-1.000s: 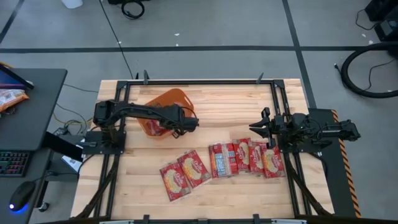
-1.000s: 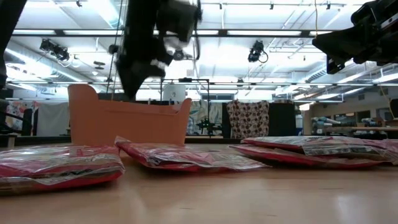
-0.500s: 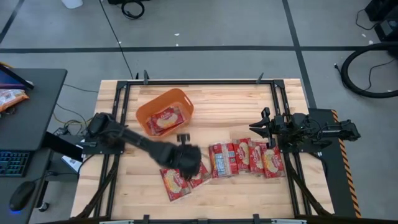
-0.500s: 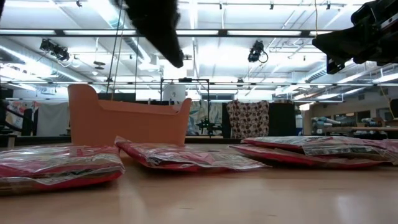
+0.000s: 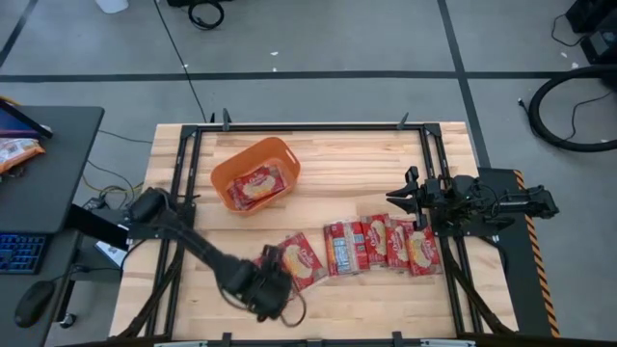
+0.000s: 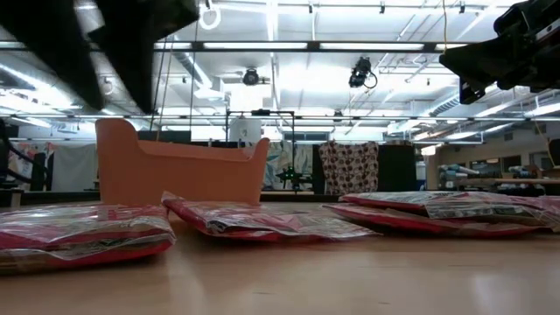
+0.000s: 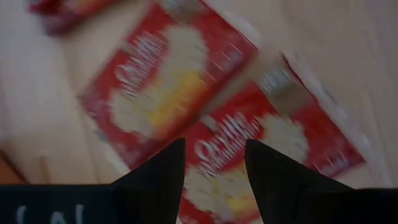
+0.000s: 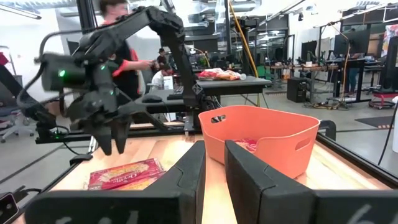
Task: Sort popcorn bags into baskets
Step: Put the popcorn bag into the orange bin
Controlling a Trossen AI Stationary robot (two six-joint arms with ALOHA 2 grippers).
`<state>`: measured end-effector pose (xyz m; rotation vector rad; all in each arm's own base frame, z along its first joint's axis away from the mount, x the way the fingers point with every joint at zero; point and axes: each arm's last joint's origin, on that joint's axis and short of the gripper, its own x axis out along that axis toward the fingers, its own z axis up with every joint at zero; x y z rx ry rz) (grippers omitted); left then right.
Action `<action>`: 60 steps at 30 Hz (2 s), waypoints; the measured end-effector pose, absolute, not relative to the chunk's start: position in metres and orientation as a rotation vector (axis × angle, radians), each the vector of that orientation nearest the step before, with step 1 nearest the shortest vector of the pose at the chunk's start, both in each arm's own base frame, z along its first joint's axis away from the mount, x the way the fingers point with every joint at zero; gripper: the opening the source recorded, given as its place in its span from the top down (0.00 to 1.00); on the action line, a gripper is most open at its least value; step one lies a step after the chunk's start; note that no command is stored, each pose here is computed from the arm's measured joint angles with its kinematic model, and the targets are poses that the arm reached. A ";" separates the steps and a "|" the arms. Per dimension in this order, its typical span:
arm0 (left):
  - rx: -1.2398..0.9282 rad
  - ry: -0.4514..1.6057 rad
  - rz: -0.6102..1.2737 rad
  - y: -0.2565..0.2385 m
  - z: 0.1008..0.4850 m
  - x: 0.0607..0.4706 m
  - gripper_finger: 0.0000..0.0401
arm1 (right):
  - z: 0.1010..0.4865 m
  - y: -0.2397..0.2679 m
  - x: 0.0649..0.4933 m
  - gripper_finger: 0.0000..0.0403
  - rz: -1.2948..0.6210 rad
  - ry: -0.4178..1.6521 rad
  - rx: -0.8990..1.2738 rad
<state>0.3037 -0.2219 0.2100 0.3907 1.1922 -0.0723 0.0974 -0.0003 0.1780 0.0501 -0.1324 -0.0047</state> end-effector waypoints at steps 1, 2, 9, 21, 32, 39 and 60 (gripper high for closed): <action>0.419 1.208 -0.087 -0.229 0.205 0.299 0.57 | 0.178 0.000 0.097 0.84 -0.005 -0.132 0.050; 0.447 1.226 -0.100 -0.236 0.200 0.294 0.57 | 0.178 0.000 0.097 0.84 -0.004 -0.132 0.050; 0.616 1.314 -0.175 -0.272 0.166 0.264 0.57 | 0.178 0.000 0.097 0.84 -0.005 -0.133 0.050; 0.964 1.348 -0.150 -0.276 0.130 0.257 0.57 | 0.178 0.000 0.097 0.84 -0.004 -0.133 0.050; 0.989 1.330 -0.091 -0.272 0.123 0.262 0.66 | 0.178 0.000 0.097 0.84 -0.005 -0.132 0.050; 0.835 1.344 -0.011 -0.268 0.122 0.268 0.97 | 0.178 0.000 0.097 0.84 -0.004 -0.132 0.050; 0.473 1.135 0.546 -0.225 0.257 0.304 0.99 | 0.178 0.000 0.097 0.84 -0.004 -0.133 0.050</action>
